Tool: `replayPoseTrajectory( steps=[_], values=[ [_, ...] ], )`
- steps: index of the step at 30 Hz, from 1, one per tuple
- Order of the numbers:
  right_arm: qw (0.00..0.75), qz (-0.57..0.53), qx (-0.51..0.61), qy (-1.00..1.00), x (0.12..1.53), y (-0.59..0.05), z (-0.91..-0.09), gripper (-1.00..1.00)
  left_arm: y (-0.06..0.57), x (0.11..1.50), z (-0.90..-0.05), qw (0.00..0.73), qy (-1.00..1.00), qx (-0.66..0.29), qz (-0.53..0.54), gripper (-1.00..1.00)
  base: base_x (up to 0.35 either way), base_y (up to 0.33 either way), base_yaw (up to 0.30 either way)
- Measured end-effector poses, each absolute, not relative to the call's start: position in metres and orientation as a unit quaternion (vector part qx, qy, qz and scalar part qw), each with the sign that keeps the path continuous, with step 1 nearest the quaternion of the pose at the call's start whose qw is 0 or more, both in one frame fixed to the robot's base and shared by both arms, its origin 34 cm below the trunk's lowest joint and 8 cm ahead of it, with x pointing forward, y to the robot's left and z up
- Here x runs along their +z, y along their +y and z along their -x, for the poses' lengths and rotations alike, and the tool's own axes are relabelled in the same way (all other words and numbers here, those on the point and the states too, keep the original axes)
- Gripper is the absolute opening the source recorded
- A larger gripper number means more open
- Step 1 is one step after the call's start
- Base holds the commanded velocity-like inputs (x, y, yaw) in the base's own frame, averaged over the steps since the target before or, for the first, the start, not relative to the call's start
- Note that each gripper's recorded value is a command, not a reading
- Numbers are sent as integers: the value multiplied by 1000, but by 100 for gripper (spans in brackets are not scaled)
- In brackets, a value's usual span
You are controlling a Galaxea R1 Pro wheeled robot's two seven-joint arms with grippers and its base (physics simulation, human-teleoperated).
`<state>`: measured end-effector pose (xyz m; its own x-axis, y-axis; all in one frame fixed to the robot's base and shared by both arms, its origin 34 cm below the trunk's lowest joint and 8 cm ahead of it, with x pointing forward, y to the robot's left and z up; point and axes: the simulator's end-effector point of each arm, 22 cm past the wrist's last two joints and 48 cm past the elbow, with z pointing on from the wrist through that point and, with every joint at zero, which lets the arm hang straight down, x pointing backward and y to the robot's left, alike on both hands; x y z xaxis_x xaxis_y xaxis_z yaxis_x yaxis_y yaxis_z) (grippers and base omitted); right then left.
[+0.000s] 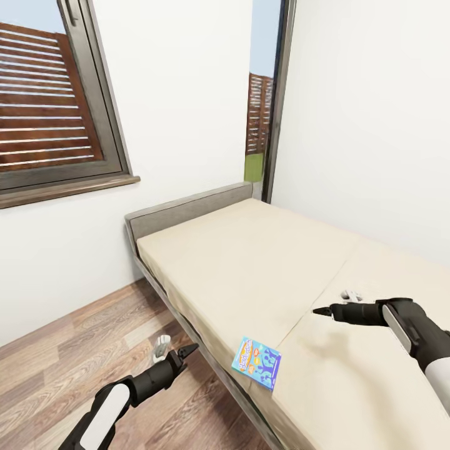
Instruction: Put all the toys in the child's room - the three board games (two on the bed and one on the table), the two jigsaw puzzles on the table, and the tennis ball on the table - inside the toy box on the table in the child's room.
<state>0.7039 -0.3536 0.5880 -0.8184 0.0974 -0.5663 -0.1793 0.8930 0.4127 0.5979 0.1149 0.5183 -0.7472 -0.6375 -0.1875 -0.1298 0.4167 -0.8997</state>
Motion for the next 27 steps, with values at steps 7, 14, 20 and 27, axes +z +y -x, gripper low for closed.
replayPoseTrajectory(
  steps=[7, 14, 20, 27],
  values=[
    [298, 20, 240, 924, 610, -365, -694, 100, 114, 520, -598, 264, 797, -488, 238, 100, 0, 0, 0],
    [294, 29, 257, 920, 619, -356, -682, 100, 114, 521, -598, 264, 796, -489, 238, 100, 0, 0, -21],
    [293, 38, 263, 918, 611, -348, -671, 100, 113, 509, -595, 264, 795, -492, 237, 100, 0, 0, -153],
    [293, 41, 265, 918, 609, -346, -669, 100, 112, 509, -594, 266, 790, -499, 236, 100, 0, 0, -147]
  ],
)
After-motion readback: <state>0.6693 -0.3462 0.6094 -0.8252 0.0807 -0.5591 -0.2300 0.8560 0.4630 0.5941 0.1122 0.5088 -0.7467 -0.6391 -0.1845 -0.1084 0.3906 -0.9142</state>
